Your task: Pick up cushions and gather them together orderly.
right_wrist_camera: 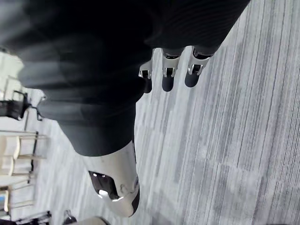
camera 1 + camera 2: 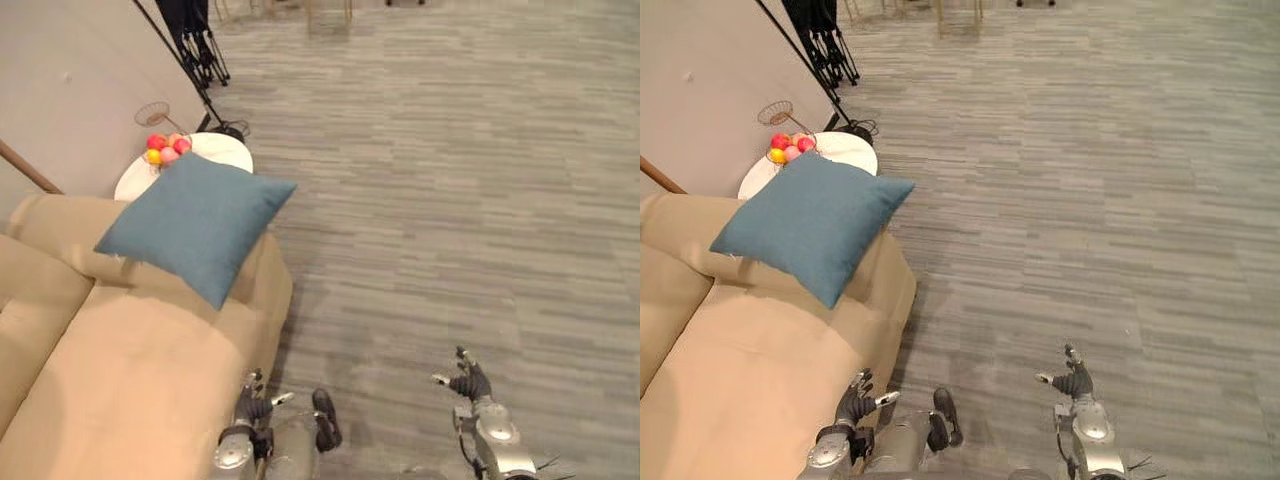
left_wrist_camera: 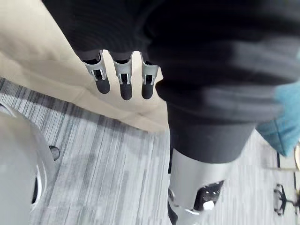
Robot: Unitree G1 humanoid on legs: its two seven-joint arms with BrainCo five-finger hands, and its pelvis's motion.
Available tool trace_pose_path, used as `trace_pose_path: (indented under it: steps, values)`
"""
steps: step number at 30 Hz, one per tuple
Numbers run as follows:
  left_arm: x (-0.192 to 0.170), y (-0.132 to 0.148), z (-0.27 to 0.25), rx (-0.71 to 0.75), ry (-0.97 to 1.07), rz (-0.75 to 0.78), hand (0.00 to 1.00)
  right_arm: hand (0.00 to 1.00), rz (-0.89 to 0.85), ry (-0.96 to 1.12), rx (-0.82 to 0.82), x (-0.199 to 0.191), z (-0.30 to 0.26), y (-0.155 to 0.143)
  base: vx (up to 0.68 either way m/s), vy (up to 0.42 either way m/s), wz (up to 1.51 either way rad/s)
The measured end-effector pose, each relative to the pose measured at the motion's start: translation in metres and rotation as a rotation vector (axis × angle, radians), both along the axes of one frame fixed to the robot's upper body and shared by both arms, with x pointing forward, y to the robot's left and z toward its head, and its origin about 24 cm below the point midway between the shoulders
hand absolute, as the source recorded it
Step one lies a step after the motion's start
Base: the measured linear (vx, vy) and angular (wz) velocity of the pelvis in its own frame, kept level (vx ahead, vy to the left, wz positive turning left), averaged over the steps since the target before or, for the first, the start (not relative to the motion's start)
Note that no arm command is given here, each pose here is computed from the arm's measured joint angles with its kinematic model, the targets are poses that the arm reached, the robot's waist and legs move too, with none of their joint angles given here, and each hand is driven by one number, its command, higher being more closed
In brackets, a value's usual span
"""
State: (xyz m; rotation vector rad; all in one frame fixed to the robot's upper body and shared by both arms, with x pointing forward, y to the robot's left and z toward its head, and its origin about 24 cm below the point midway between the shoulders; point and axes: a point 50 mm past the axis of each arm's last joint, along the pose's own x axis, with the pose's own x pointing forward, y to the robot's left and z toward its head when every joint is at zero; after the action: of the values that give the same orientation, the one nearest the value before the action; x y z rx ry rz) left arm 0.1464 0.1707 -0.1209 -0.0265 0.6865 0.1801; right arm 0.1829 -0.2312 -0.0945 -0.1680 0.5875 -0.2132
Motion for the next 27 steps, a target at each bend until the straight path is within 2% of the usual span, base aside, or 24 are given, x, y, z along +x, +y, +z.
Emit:
trace_pose_path:
  steps: [7, 10, 16, 19, 23, 27]
  values:
    - [-0.016, 0.012, -0.010, 0.036, 0.083, -0.003, 0.00, 0.00, -0.013, 0.070, 0.033, -0.020, -0.015, 0.007, 0.57, 0.162, 1.20]
    - [-0.006, 0.011, -0.008, 0.038, 0.062, -0.008, 0.00, 0.00, -0.017, 0.066, 0.033, -0.026, -0.014, 0.006, 0.51, -0.032, 1.48]
    - [0.011, -0.001, -0.001, 0.009, 0.007, -0.009, 0.00, 0.00, -0.090, 0.106, 0.057, -0.053, -0.020, 0.004, 0.48, -0.224, 1.68]
    - [0.012, -0.012, 0.001, -0.023, -0.008, -0.013, 0.00, 0.00, -0.111, -0.003, 0.067, -0.035, -0.004, 0.002, 0.40, -0.296, 1.08]
    - [0.028, -0.020, 0.011, -0.042, -0.075, -0.018, 0.00, 0.00, -0.173, -0.014, 0.108, -0.041, -0.005, 0.005, 0.20, -0.186, 1.08]
    - [0.032, -0.017, 0.015, -0.024, -0.093, -0.035, 0.00, 0.00, -0.295, 0.021, 0.106, -0.055, -0.012, -0.015, 0.07, -0.029, 0.63]
